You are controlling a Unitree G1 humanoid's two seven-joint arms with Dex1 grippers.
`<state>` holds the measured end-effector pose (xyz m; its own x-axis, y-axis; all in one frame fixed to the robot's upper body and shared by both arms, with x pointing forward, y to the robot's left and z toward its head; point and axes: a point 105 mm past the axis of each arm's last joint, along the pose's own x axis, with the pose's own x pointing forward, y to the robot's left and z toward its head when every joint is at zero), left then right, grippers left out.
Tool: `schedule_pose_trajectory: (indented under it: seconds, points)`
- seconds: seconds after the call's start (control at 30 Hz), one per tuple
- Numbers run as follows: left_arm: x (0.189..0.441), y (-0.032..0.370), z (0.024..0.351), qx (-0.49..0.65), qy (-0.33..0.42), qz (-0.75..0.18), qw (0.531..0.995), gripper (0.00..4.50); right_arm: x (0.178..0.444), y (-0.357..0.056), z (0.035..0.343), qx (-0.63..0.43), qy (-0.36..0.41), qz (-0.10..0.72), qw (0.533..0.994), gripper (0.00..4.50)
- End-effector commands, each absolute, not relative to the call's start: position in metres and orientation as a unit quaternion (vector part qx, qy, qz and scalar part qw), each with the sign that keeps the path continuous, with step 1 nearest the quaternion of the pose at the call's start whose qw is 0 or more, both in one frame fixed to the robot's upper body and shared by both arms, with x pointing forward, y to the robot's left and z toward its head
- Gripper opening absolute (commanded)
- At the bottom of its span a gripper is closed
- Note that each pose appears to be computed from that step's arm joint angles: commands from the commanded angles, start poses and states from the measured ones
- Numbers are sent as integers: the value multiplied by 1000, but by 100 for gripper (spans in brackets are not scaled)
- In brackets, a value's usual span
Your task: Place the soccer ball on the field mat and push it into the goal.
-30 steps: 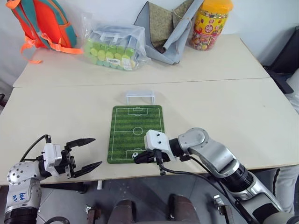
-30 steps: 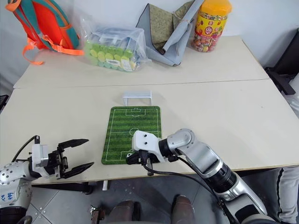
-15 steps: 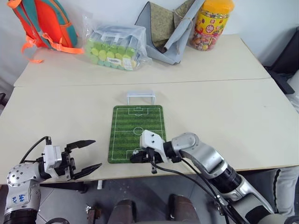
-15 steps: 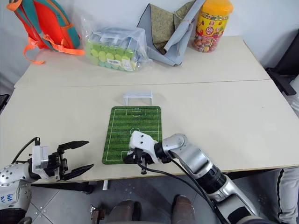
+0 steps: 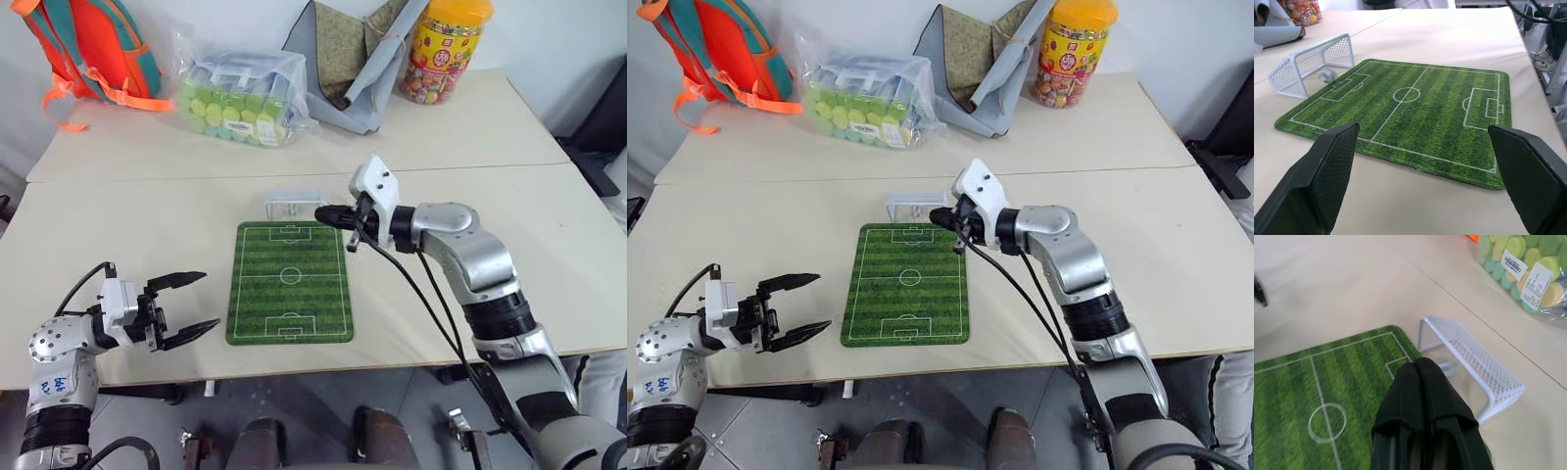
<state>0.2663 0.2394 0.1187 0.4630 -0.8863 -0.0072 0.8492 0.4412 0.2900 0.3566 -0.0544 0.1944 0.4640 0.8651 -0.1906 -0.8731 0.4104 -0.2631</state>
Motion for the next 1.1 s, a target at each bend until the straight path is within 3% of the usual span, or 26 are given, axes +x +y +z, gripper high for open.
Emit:
schedule_pose_trajectory:
  seconds: [0.03, 0.1, 0.23, 0.27, 0.43, 0.57, 0.6, 1.1]
  points:
    - [276, 246, 124, 112, -71, -487, 863, 450, 352, -69, 195, -177, 15, 518, 837, 2]
    - [284, 254, 125, 116, -64, -453, 882, 450, 351, -90, 187, -184, 26, 517, 836, 2]
    - [291, 267, 135, 120, -80, -409, 901, 450, 341, -134, 176, -204, 29, 536, 819, 87]
    - [291, 270, 137, 120, -85, -403, 903, 450, 339, -140, 176, -198, 24, 543, 816, 135]
    - [290, 288, 139, 117, -84, -366, 920, 450, 330, -179, 165, -183, 45, 567, 802, 288]
    - [278, 306, 136, 121, -76, -342, 929, 450, 338, -217, 160, -171, 68, 529, 829, 431]
    - [276, 309, 135, 121, -72, -338, 931, 450, 339, -224, 159, -171, 74, 521, 833, 448]
    - [260, 323, 140, 117, -65, -316, 939, 450, 339, -260, 157, -149, 68, 472, 866, 448]
